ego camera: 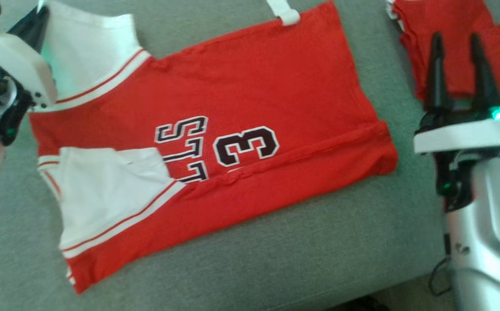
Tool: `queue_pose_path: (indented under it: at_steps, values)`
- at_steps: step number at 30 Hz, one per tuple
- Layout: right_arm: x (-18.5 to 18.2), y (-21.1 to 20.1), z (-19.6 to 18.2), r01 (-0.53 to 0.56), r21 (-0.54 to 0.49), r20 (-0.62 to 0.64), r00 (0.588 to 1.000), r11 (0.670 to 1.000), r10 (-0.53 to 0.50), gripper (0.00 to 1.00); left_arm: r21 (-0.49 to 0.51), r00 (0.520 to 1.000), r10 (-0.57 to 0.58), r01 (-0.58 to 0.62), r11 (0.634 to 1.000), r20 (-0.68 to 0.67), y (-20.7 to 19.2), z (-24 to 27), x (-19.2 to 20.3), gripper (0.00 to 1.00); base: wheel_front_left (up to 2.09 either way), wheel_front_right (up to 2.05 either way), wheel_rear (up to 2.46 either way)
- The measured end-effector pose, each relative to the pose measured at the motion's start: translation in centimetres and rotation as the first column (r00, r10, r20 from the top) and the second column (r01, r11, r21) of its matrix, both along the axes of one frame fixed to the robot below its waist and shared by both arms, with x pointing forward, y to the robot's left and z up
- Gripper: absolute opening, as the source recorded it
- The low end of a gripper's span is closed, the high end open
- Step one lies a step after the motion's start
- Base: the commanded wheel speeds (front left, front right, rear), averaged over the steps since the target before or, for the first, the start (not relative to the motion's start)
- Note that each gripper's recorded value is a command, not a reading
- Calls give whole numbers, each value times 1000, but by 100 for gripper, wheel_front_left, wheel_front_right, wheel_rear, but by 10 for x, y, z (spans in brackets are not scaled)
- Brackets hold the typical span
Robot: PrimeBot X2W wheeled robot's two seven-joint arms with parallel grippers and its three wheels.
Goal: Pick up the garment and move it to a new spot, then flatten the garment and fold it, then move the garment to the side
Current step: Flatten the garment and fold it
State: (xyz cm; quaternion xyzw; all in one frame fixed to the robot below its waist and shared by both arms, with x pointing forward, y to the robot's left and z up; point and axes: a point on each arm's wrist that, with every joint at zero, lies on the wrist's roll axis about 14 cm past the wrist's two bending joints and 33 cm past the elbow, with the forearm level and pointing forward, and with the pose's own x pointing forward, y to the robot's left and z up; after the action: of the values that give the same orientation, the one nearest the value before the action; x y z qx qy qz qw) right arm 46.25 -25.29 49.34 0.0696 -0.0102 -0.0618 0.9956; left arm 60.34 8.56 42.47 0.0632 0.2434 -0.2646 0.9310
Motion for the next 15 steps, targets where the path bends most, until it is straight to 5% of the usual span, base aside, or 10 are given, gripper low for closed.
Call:
queue_pose_path:
  at_steps: [6,15]
  values:
    - [16,12,22,-42,-50,-5,999,998,42,100,-59,982,-14,26,998,190,1,50,-7,0,0,0,0]
    - [36,49,13,-190,-129,-153,974,973,170,100,-145,958,14,29,989,288,-2,74,-53,0,0,0,0]
